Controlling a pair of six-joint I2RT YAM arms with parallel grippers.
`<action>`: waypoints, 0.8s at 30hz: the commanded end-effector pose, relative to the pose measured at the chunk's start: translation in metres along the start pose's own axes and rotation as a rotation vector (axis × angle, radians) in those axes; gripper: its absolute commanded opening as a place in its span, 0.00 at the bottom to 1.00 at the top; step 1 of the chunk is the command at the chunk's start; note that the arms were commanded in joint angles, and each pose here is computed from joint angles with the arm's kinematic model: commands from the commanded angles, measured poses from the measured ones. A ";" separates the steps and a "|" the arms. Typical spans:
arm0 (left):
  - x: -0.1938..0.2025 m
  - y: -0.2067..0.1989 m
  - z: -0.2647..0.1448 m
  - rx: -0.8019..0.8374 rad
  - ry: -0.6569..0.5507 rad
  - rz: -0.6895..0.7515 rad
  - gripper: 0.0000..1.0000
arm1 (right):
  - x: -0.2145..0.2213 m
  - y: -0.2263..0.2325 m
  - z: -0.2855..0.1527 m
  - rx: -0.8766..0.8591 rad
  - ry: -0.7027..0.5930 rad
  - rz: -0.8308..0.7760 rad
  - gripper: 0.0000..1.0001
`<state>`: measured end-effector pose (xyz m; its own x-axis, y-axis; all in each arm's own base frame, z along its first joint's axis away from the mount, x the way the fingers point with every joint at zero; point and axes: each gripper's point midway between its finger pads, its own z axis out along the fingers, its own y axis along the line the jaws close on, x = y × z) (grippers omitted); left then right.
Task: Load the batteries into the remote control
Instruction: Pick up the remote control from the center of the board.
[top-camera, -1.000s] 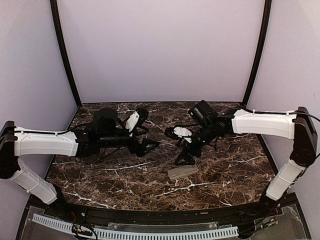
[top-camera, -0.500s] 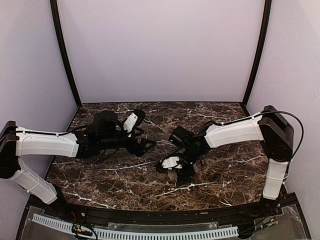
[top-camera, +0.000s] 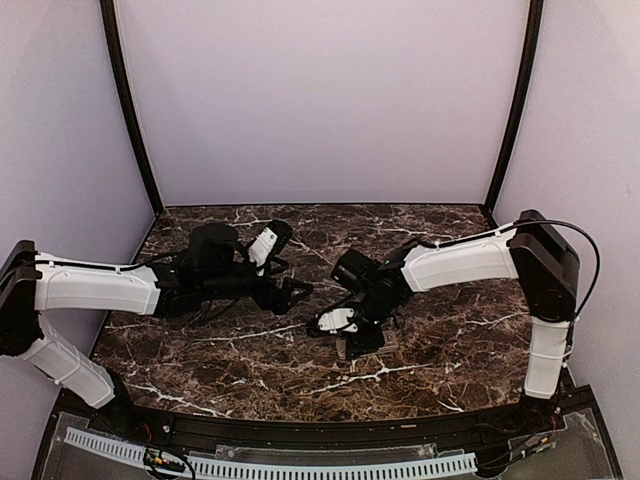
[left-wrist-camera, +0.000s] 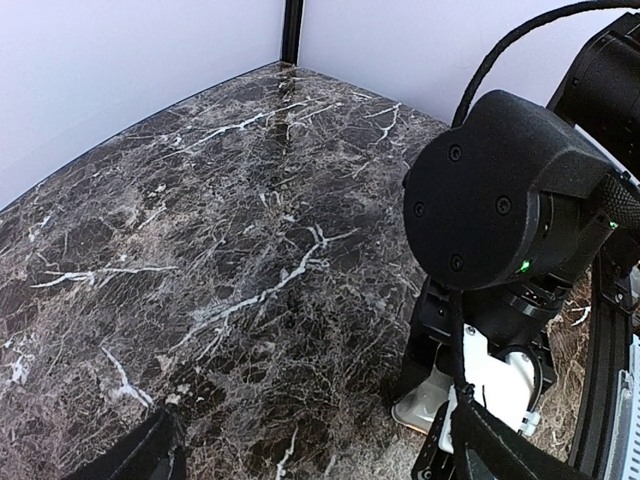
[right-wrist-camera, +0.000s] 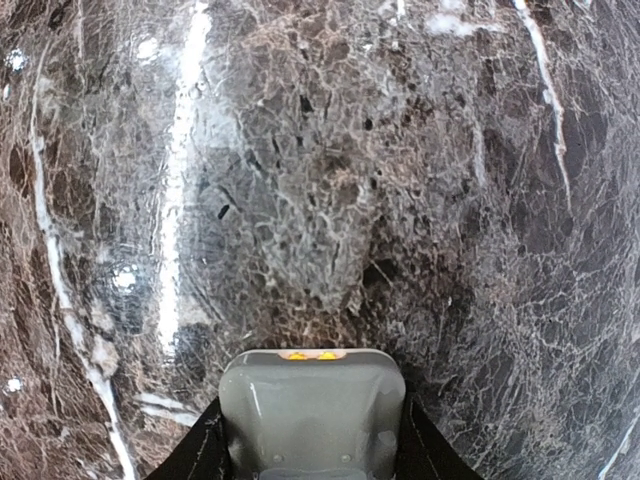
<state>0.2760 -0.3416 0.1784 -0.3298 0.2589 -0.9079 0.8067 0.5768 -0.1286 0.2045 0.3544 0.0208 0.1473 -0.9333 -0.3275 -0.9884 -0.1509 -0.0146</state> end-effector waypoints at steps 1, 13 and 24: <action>0.004 0.003 -0.003 -0.010 0.003 -0.003 0.91 | -0.004 0.001 -0.005 -0.007 0.014 0.002 0.35; -0.021 -0.004 -0.025 0.005 -0.122 0.063 0.84 | -0.093 -0.040 -0.174 0.132 -0.572 0.180 0.27; -0.132 -0.096 -0.048 0.310 -0.416 0.201 0.89 | -0.151 -0.006 -0.364 0.053 -1.295 0.178 0.25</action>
<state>0.2327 -0.3745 0.2631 -0.0805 0.1393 -0.9870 0.9250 0.3795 -0.0219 0.2201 0.3733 0.3782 -0.0040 -0.1209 -0.9927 -0.9955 0.0949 -0.0075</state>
